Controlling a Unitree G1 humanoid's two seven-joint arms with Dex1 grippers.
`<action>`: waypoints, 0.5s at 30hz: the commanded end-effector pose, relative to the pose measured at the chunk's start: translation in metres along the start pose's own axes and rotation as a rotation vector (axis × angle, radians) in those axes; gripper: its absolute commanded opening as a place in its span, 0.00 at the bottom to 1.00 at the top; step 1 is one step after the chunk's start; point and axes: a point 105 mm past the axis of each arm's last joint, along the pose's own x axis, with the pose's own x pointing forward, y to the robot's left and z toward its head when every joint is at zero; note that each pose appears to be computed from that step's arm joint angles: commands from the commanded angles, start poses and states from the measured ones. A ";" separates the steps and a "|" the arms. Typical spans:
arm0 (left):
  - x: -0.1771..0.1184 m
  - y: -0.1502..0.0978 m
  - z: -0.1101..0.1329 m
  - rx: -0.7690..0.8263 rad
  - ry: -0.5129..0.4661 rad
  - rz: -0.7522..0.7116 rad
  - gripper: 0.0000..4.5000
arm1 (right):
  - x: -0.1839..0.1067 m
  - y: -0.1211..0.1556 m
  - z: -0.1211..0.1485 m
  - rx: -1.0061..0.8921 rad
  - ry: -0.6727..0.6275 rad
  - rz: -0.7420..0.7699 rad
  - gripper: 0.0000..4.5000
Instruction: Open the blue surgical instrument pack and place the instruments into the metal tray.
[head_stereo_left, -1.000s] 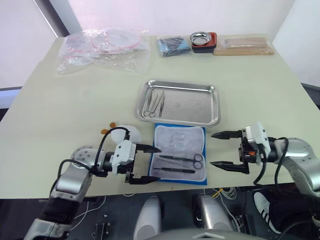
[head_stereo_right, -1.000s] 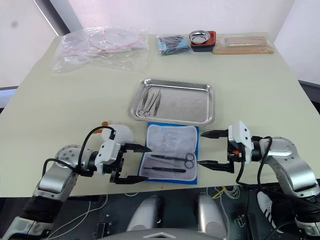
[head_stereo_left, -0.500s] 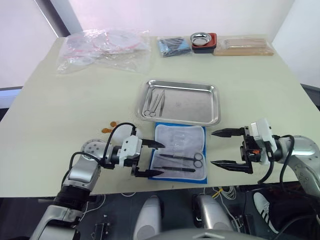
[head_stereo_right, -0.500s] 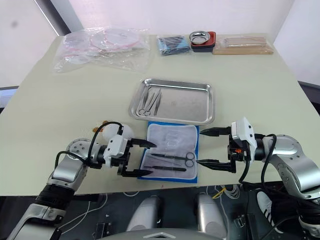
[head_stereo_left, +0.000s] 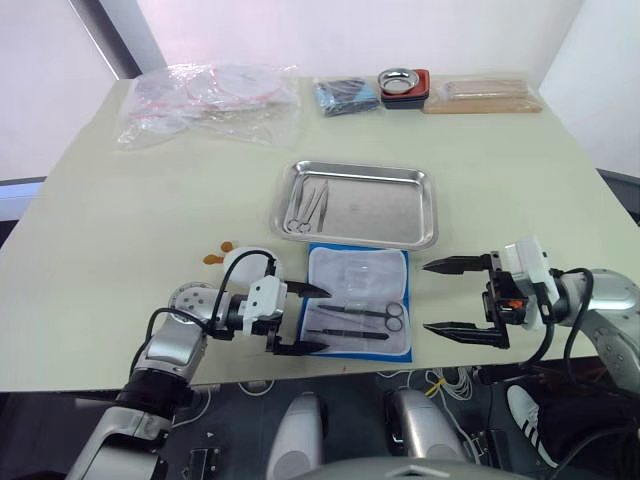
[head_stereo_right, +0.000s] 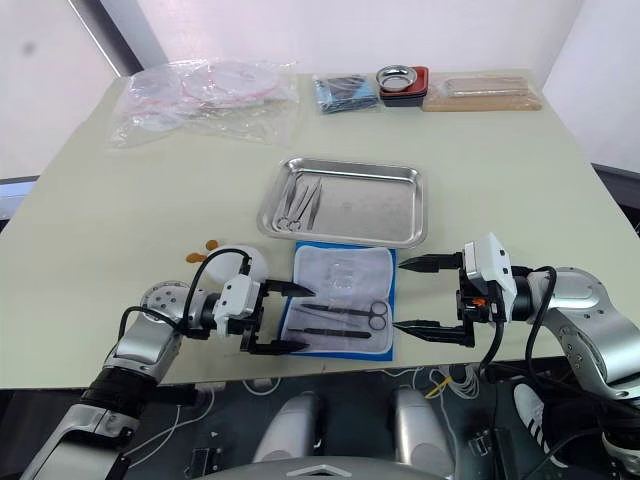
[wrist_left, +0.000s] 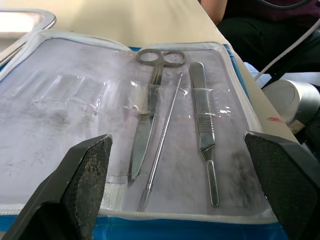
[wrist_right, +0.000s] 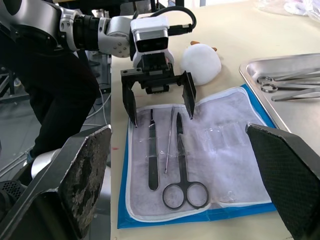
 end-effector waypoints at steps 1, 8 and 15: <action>0.001 -0.005 -0.019 -0.055 0.042 0.005 0.99 | -0.001 0.000 0.015 -0.061 -0.020 0.007 1.00; 0.007 -0.007 -0.029 -0.098 0.059 0.001 0.99 | 0.001 -0.001 0.014 -0.063 -0.016 0.010 1.00; 0.008 -0.009 -0.040 -0.147 0.085 0.009 0.99 | 0.005 -0.003 0.009 -0.061 0.004 -0.010 1.00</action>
